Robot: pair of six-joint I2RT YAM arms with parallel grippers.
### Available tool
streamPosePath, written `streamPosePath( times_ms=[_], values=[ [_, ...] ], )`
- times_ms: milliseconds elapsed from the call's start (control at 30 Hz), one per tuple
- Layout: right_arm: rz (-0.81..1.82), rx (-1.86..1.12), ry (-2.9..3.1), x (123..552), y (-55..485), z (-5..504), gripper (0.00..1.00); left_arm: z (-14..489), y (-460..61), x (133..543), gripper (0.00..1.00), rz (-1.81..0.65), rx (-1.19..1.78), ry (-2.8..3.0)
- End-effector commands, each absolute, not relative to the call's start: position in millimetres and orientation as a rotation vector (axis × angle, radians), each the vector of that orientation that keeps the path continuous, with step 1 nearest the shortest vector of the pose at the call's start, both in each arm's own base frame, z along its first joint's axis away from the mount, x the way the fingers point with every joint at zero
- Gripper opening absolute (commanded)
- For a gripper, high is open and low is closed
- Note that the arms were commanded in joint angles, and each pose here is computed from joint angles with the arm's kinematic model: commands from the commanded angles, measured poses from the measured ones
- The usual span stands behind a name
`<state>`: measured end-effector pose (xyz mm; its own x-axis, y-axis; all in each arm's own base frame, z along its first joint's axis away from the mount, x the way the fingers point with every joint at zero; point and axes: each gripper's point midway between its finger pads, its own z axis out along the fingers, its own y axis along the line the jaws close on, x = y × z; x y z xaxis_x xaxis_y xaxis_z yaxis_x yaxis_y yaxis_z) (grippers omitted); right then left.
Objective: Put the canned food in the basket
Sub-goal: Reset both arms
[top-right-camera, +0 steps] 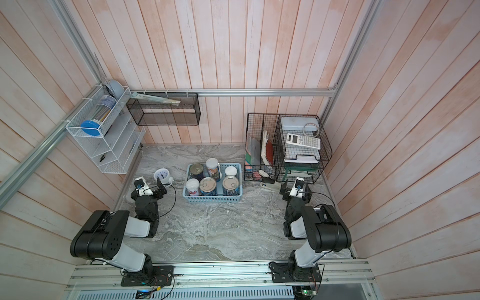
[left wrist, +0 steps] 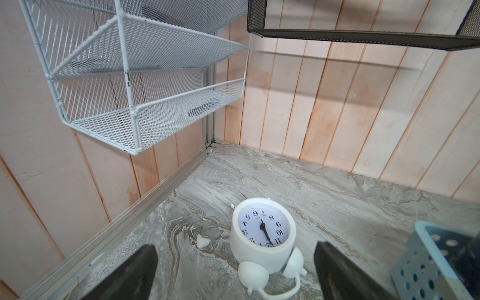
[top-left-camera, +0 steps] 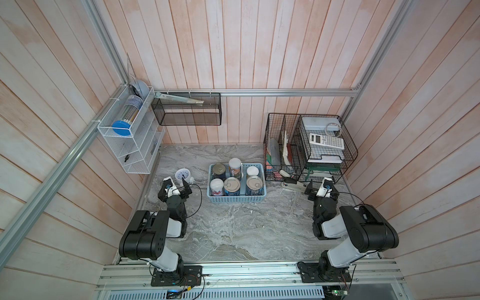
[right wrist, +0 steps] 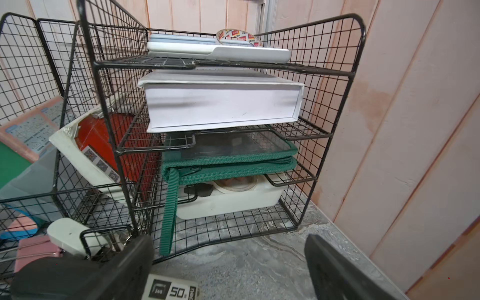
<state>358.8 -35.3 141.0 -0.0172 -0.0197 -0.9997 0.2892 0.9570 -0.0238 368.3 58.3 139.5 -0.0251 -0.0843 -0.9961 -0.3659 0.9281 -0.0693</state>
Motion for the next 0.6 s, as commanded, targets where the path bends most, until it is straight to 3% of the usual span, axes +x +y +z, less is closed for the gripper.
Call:
streamPosePath(
  times_ms=[0, 567],
  values=[
    [-0.234, 0.228, 1.596, 361.1, -36.7, 136.7, 0.98, 134.8, 65.3, 367.8, 1.0, 0.252, -0.394, 1.607],
    [-0.24, 0.242, 1.598, 361.3, -38.4, 136.4, 0.98, 132.5, 66.2, 369.4, 1.0, 0.259, -0.397, 1.622]
  ],
)
